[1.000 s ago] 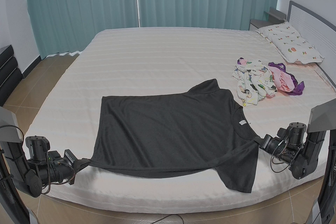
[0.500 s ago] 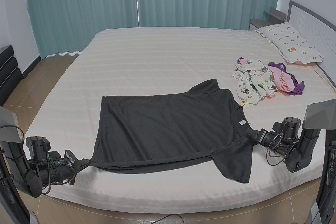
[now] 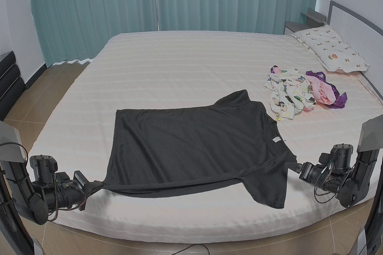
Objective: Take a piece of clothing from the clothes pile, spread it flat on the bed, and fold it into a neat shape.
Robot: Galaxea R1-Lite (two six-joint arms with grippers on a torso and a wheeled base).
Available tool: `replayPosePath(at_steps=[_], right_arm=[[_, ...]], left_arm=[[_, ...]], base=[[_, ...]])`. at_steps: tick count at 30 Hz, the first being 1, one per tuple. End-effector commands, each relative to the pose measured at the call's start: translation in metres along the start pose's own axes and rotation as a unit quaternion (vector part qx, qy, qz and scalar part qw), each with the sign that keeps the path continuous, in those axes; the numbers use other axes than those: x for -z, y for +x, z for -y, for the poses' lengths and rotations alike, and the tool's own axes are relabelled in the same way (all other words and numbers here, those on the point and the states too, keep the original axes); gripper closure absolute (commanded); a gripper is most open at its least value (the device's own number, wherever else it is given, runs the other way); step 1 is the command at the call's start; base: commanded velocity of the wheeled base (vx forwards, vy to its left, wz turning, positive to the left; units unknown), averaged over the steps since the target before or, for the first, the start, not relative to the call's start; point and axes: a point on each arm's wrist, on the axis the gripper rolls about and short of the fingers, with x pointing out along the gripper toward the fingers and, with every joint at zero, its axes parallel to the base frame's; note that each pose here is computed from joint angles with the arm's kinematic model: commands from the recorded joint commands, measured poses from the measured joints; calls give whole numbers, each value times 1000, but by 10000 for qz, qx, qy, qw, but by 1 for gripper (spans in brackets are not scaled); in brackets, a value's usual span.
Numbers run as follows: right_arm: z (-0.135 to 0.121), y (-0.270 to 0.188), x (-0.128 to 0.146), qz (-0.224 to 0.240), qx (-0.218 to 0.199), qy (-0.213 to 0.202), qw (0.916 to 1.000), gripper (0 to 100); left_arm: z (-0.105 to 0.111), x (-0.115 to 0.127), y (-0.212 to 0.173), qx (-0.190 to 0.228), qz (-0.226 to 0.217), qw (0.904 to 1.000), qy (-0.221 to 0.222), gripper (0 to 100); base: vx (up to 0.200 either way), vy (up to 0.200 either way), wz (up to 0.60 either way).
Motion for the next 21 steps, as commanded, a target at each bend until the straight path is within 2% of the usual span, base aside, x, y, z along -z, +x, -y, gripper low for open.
replayPosePath(at_steps=[1, 10, 21], right_arm=[[-16, -33, 33, -710, -57, 64, 9974, 0], [-24, -35, 61, -1378, -43, 210, 9902, 0], [-29, -29, 70, -1545, -96, 181, 9878, 0]], left_arm=[[0, 0, 0, -5, -5, 10000, -4, 100], [0, 0, 1, 5, -9, 10000, -1, 100], [0, -1, 1, 17, -2, 10000, 7, 100]], base=[[0, 0, 0], [0, 0, 0], [0, 0, 0]])
